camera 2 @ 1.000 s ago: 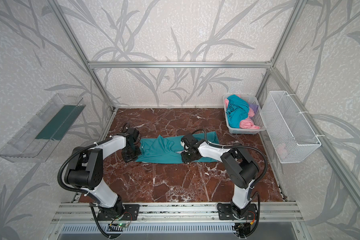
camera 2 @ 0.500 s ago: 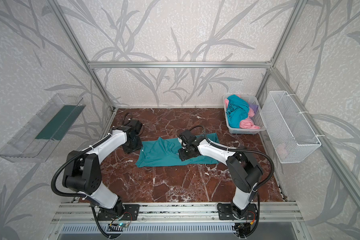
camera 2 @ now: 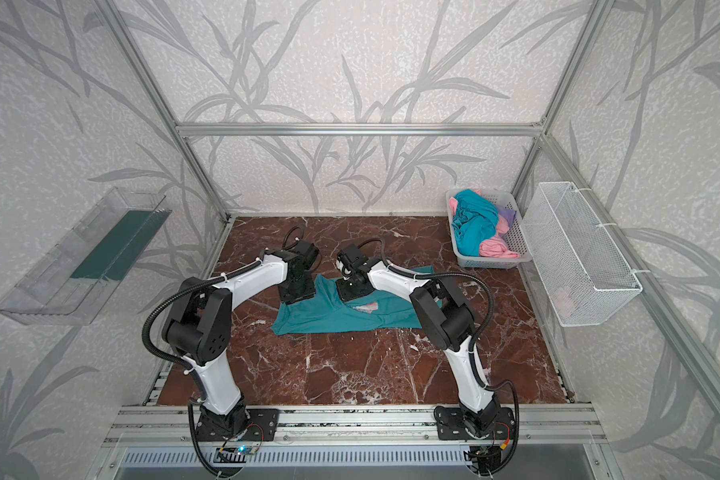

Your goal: Fold and stack the t-shirts

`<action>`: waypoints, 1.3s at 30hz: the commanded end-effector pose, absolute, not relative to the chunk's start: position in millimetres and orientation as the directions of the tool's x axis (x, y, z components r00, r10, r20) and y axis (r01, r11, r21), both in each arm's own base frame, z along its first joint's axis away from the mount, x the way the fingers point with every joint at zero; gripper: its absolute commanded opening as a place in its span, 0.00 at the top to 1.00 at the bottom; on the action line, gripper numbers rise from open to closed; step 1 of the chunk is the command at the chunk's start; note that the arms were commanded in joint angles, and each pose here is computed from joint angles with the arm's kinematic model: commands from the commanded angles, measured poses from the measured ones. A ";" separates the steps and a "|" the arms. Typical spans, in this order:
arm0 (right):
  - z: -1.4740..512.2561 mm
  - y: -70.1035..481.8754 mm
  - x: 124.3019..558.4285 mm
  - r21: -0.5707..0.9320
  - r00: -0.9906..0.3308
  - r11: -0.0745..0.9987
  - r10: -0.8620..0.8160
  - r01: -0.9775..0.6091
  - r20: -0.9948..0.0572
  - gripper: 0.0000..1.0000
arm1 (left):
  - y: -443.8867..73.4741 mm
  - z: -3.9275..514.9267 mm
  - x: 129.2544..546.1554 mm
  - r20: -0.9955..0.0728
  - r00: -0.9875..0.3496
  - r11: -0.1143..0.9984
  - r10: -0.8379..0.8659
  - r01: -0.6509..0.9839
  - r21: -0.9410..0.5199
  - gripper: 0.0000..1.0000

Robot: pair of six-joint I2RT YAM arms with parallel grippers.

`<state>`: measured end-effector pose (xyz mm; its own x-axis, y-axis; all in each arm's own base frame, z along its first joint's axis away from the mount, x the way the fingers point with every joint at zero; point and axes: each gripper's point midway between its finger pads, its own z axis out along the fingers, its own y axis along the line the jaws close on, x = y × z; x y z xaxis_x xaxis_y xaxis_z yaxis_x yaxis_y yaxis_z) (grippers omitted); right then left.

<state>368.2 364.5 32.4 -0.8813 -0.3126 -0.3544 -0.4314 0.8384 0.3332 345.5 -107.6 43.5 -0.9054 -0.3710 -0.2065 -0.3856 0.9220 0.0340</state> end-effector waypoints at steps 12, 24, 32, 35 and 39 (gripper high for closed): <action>20.1 320.6 415.6 0.356 -0.947 0.915 -0.072 -0.187 -0.313 0.96 | -69.4 0.5 289.2 -0.107 -0.889 0.880 -0.446 -0.457 0.131 0.57; 55.6 299.0 416.6 0.304 -0.909 0.920 -0.111 -0.247 -0.402 0.60 | -55.1 13.5 304.8 -0.150 -0.886 0.878 -0.438 -0.458 0.141 0.57; 71.1 220.8 381.2 0.016 -0.873 0.967 -0.221 -0.253 -0.434 0.59 | -63.2 22.6 362.5 -0.190 -0.901 0.896 -0.389 -0.419 0.150 0.57; 54.1 195.4 362.4 -0.059 -0.895 0.972 -0.231 -0.226 -0.382 0.58 | -67.8 12.1 372.5 -0.178 -0.902 0.896 -0.394 -0.420 0.144 0.57; 30.3 178.9 342.0 -0.090 -0.923 0.973 -0.230 -0.213 -0.309 0.57 | -75.4 -1.2 384.4 -0.155 -0.907 0.902 -0.392 -0.412 0.131 0.57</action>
<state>359.7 204.9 49.4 -0.8978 -0.2077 -0.3884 -0.2256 0.9742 0.0006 388.6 -77.6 19.3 -0.8916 -0.4026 -0.2075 -0.4266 0.9003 0.0866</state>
